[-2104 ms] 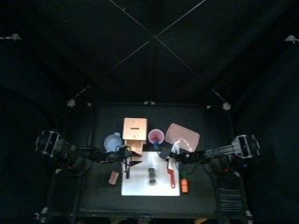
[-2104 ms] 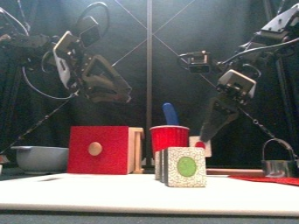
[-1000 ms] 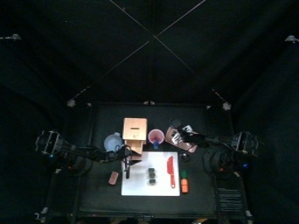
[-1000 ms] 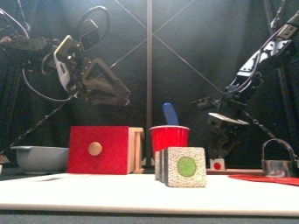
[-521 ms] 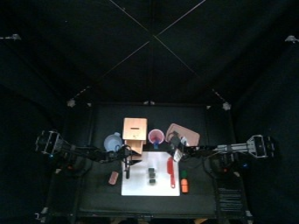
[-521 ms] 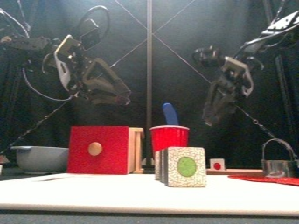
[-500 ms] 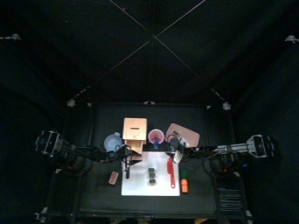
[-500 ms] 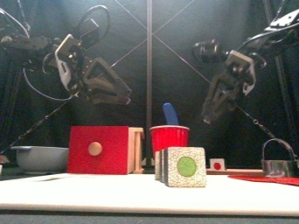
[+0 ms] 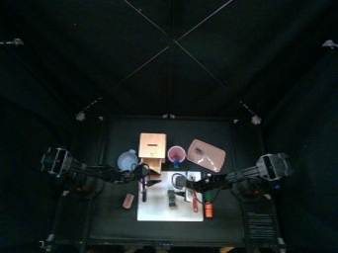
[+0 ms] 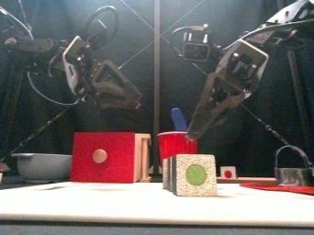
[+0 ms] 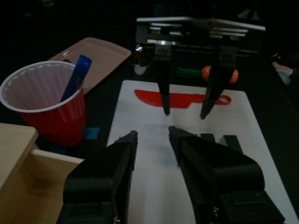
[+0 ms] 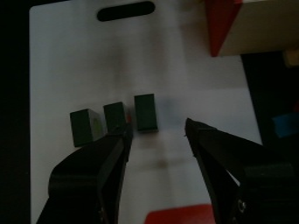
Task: Place sushi on board then cut the sushi with the knife then place the pieces on the plate
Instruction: Place the 4 sushi pieces on the plate
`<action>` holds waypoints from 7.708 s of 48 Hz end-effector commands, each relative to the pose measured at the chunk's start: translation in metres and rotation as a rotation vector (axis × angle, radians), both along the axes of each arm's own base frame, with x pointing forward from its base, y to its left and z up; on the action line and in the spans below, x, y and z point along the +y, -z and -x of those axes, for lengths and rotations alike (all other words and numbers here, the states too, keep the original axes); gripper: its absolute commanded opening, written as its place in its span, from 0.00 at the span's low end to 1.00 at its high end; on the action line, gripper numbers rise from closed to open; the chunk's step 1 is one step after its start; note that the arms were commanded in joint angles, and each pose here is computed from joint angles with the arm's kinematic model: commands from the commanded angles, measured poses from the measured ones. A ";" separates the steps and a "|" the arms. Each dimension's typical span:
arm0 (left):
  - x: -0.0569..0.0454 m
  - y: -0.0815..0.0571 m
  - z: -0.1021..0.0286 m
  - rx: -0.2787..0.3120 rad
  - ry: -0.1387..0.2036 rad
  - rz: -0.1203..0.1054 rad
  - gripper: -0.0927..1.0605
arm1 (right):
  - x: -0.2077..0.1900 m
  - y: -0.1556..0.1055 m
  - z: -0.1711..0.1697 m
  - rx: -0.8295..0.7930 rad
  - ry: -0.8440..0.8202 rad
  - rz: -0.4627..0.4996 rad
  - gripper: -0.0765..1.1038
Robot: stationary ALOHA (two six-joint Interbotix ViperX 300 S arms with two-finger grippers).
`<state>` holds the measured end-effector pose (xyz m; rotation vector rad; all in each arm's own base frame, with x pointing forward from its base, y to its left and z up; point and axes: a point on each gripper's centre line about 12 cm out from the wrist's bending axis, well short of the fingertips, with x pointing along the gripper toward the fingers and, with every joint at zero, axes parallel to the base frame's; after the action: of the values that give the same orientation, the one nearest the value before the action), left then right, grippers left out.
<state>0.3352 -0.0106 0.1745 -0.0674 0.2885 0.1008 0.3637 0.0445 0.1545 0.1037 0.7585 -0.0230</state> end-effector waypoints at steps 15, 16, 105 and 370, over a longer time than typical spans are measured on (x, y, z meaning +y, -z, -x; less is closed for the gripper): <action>0.001 -0.005 -0.002 -0.021 -0.002 -0.004 0.74 | 0.002 0.006 -0.029 -0.005 -0.001 -0.005 0.79; 0.001 -0.005 -0.002 -0.021 -0.002 -0.003 0.74 | 0.002 0.006 -0.029 -0.004 0.000 -0.004 0.79; 0.006 -0.002 0.000 -0.012 -0.017 -0.004 0.74 | -0.197 0.002 0.170 0.063 0.876 -0.015 0.60; 0.027 -0.022 -0.015 -0.073 -0.072 -0.013 0.74 | 0.035 -0.026 0.013 -0.026 0.021 -0.106 0.78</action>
<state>0.3441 0.0131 0.1859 -0.0723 0.2504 0.1645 0.3305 0.0654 0.1702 0.2363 0.7675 -0.0436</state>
